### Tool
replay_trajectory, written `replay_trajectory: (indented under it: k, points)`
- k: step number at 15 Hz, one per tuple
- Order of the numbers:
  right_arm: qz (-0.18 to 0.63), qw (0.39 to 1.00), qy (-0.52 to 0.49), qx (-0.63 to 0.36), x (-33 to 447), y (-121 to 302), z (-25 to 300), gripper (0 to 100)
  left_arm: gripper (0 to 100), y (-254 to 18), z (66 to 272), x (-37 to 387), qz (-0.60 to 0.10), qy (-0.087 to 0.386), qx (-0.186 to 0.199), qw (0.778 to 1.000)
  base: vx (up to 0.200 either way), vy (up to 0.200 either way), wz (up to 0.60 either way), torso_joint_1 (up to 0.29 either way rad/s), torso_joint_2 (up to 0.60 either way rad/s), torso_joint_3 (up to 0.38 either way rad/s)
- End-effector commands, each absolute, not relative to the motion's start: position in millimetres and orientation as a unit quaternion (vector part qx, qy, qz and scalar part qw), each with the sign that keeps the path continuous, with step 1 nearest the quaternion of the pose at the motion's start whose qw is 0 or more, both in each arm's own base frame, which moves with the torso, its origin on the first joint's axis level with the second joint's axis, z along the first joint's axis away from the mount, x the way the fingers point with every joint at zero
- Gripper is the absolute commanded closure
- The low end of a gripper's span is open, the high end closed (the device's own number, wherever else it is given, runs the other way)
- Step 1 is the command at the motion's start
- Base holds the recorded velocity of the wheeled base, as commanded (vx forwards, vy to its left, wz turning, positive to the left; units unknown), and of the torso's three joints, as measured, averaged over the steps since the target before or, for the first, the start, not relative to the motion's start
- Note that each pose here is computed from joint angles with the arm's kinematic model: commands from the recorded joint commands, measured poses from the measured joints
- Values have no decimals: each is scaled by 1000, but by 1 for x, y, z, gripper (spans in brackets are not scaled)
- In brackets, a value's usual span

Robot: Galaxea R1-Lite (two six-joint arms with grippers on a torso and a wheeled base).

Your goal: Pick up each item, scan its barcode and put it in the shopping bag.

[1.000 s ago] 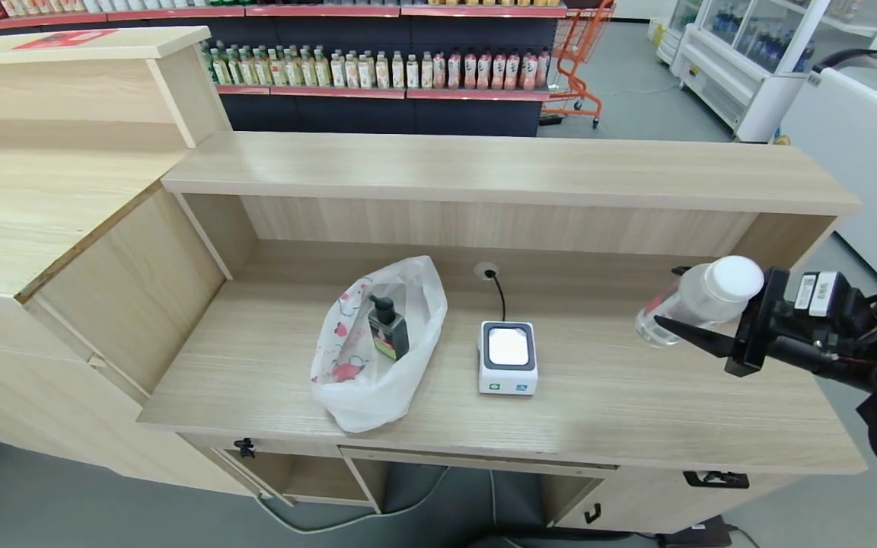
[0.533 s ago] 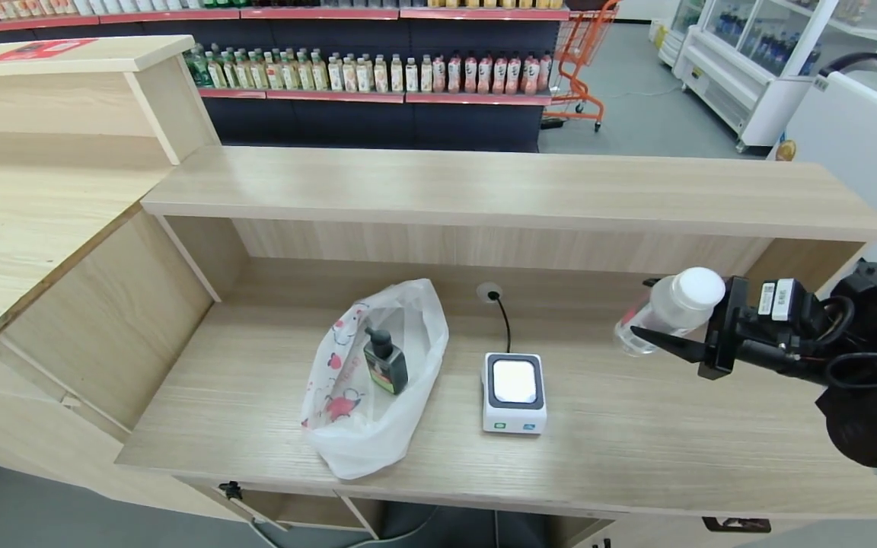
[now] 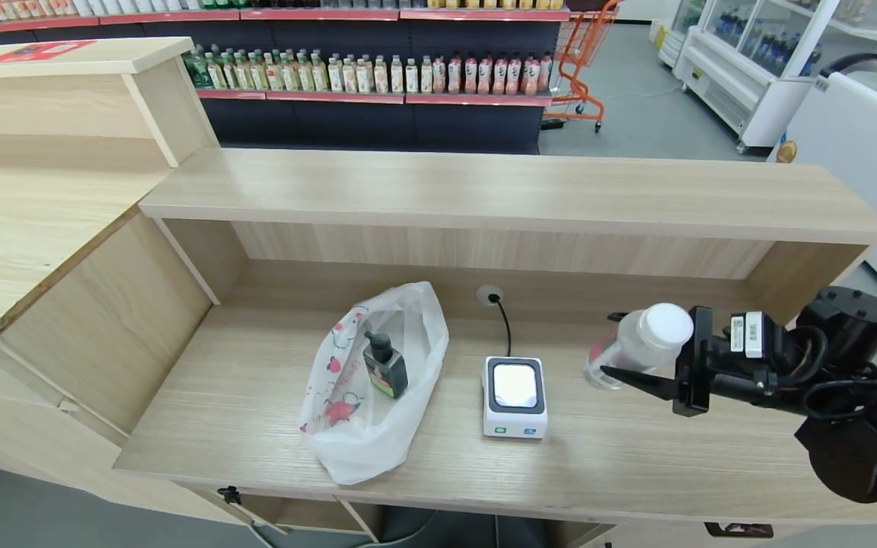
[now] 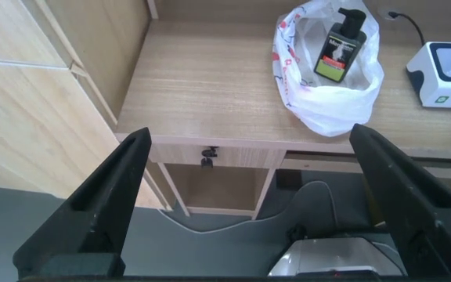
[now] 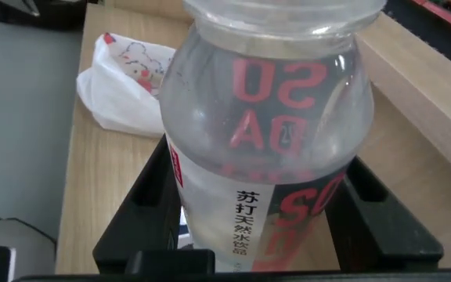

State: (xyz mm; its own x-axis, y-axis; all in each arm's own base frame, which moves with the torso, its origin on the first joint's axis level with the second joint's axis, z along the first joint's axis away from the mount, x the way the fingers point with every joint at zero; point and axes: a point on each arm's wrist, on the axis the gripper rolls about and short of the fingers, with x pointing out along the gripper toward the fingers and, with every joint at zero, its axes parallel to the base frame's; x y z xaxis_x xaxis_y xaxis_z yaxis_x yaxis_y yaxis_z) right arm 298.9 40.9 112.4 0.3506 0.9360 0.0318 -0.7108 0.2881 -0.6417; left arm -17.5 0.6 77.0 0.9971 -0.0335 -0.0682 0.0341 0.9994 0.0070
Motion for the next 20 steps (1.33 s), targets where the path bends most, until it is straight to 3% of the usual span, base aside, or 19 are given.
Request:
replay_trajectory:
  k: [1, 6, 11, 20]
  points:
    - [545, 766, -203, -272, 295, 46, 103, 100, 0, 1, 77, -18, -17, 34, 4, 999, 0, 0, 0, 0, 0, 0]
    - [570, 734, -222, -295, 302, 45, 82, 100, 0, 1, 77, -18, -17, 34, 4, 999, 0, 0, 0, 0, 0, 0]
    - [596, 671, -298, -324, 350, 57, 73, 100, 0, 1, 77, -18, -17, 34, 4, 999, 0, 0, 0, 0, 0, 0]
    - [612, 644, -320, -330, 365, 74, 52, 100, 0, 1, 77, -18, -17, 34, 4, 999, 0, 0, 0, 0, 0, 0]
